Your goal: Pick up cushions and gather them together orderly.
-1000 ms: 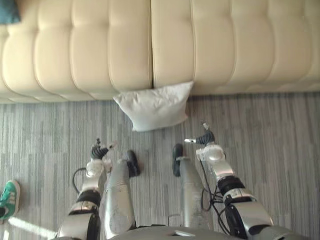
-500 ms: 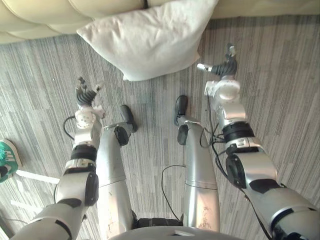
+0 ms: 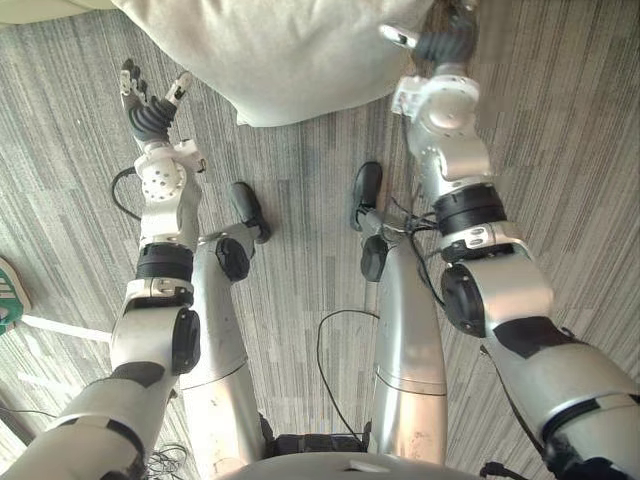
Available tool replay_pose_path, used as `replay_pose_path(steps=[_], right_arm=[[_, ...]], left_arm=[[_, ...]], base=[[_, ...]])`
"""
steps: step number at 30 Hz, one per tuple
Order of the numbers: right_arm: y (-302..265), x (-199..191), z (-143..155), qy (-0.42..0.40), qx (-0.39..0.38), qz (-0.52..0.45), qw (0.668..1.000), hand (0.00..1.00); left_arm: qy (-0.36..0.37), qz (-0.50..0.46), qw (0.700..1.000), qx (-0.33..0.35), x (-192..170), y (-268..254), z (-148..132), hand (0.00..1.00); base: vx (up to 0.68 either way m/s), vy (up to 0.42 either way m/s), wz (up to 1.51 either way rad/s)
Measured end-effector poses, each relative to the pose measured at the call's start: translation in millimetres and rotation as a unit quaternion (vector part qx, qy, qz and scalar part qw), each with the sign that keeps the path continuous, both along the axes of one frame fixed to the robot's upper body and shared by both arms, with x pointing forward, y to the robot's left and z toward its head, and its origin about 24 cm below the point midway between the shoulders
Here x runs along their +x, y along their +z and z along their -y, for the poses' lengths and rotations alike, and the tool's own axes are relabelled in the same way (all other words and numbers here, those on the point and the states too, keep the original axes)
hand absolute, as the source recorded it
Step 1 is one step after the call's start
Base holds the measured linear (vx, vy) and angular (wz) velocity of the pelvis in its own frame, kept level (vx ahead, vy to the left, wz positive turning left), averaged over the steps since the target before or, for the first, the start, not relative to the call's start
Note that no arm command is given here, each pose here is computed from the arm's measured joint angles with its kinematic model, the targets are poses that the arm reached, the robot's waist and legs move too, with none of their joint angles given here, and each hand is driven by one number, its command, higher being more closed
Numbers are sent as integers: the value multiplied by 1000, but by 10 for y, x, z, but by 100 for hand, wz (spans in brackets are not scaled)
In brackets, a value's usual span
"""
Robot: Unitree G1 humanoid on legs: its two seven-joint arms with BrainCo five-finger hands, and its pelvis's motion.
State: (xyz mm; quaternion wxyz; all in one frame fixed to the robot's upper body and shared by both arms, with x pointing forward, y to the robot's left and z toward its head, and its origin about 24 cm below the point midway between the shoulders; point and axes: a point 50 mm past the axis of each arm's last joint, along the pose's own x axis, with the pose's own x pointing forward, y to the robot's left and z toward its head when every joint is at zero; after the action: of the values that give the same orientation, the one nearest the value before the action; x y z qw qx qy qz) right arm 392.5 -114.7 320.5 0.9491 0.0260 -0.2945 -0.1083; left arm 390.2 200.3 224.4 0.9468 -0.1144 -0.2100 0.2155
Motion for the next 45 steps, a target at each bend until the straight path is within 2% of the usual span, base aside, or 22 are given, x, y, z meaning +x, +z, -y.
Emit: replay_pose_path(steps=[3, 8, 23, 36, 41, 45], right_arm=[[41, -36, -168, 13, 17, 9, 1000, 100], [65, -108, -267, 17, 23, 27, 999, 100], [49, -278, -57, 20, 49, 83, 995, 100], [-472, -418, -59, 57, 62, 68, 994, 100], [-879, -548, 15, 63, 60, 36, 996, 100], [-1305, -746, 113, 56, 77, -4, 995, 100]], left_arm=[[0, 33, 999, 0, 2, 236, 103, 100], [8, 56, 998, -1, -7, 464, 181, 100], [17, 98, 995, 2, -105, 660, 130, 100], [6, 153, 988, 2, -384, 536, 171, 100], [-10, 166, 986, 13, -547, 401, 258, 100], [-35, 155, 987, 15, -699, 104, 390, 100]], base=[[0, 0, 0], [0, 0, 0], [-9, -7, -1], [3, -24, -2], [56, -40, -1], [81, -24, -1]])
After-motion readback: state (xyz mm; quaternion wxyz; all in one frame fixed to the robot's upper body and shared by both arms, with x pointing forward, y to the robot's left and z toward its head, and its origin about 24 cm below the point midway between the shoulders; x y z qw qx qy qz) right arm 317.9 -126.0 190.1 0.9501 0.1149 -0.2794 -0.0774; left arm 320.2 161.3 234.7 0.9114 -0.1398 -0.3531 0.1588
